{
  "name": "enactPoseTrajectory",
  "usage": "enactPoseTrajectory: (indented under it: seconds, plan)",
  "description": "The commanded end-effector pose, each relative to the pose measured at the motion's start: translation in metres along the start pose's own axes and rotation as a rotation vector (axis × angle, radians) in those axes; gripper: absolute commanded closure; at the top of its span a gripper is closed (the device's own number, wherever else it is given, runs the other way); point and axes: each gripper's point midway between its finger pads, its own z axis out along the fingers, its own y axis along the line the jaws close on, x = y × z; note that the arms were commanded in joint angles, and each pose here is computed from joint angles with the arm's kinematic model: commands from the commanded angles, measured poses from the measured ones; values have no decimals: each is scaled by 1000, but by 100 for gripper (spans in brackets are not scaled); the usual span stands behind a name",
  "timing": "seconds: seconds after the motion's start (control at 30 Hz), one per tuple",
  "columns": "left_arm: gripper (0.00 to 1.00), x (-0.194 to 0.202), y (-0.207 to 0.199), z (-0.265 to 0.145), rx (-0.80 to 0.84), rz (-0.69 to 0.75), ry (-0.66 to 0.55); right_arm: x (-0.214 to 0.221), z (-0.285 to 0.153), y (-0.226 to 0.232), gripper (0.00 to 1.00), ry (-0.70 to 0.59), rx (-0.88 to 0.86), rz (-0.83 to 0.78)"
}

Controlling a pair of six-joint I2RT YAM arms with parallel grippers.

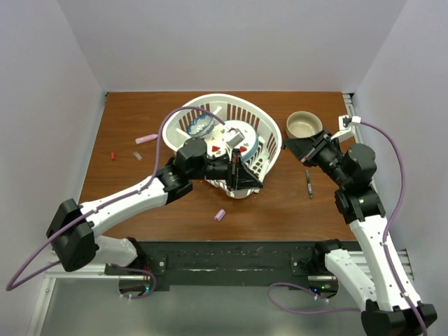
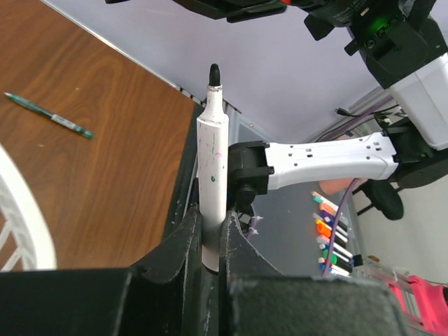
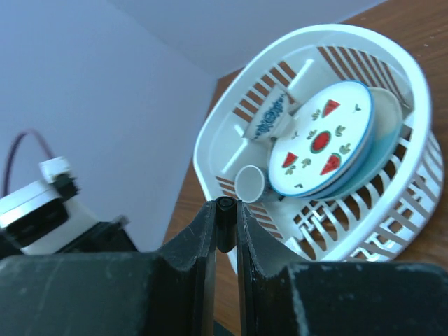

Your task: Insert the pens into the pen caps

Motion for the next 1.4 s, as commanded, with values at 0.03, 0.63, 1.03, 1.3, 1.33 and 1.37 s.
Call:
enactPoseTrajectory:
  seconds: [0.03, 0.63, 1.03, 1.3, 1.33, 1.37]
  plan:
    - [100, -13, -30, 13, 162, 17, -32, -9, -21, 52, 100, -50, -232, -1]
    - [100, -10, -47, 14, 273, 17, -14, 0, -48, 90, 100, 4, -417, -35]
    - [100, -14, -46, 17, 269, 28, -10, 8, -57, 90, 100, 35, -412, -49]
    - [100, -20, -50, 18, 279, 41, -17, 11, -55, 80, 100, 43, -362, -55]
    - [100, -21, -51, 18, 282, 42, -18, 11, -54, 79, 100, 44, -359, -52]
    - [100, -21, -50, 18, 280, 42, -18, 12, -56, 80, 100, 43, -363, -54]
